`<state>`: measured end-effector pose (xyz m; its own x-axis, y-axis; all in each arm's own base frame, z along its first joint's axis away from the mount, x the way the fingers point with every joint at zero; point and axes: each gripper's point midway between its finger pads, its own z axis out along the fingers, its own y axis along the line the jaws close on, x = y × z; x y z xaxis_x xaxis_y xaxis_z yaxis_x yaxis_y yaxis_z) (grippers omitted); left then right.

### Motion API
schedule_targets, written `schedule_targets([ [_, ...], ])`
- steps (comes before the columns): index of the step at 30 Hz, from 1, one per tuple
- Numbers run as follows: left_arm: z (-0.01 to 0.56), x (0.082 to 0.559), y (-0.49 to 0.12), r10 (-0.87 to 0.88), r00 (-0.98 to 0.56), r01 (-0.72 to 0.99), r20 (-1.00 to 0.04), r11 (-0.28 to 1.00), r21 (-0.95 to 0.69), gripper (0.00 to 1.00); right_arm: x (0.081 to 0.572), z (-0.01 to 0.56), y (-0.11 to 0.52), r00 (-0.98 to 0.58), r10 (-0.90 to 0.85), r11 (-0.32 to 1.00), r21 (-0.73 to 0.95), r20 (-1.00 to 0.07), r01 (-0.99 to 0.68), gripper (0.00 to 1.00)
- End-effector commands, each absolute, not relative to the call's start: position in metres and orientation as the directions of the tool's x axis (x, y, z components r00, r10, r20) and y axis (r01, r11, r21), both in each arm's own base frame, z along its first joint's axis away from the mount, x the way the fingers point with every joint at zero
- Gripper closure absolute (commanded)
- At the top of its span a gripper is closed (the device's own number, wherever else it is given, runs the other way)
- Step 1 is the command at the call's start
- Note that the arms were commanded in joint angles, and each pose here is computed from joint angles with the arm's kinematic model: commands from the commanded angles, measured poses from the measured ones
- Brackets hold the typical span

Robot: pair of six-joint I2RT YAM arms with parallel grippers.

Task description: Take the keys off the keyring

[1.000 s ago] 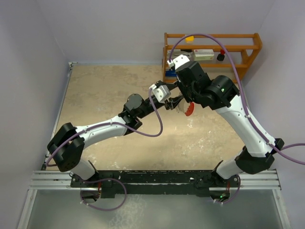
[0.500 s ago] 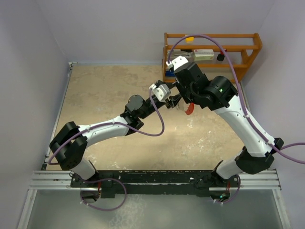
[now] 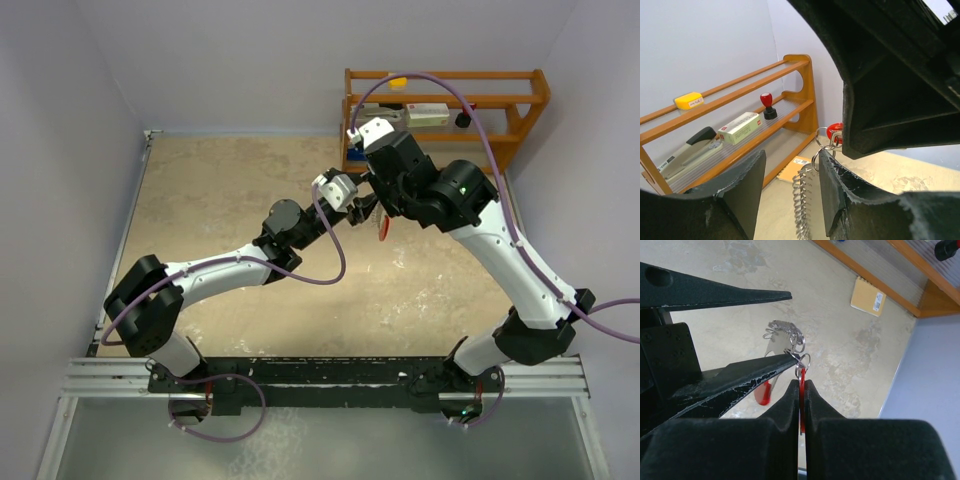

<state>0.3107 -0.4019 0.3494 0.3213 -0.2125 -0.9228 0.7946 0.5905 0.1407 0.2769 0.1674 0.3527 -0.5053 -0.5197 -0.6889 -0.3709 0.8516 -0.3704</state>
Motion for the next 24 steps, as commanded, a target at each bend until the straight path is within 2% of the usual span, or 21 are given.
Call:
schedule_targets([
  [1,0.373,0.309,-0.394,-0.273,0.372,0.773,-0.887,0.621,0.133,0.57,0.273,0.365,0.164,-0.482,-0.483,0.872,-0.348,-0.731,-0.345,1.00],
  [24,0.366,0.308,-0.405,-0.304,0.349,0.795,-0.886,0.597,0.108,0.64,0.275,0.362,0.172,-0.476,-0.489,0.866,-0.344,-0.731,-0.363,1.00],
])
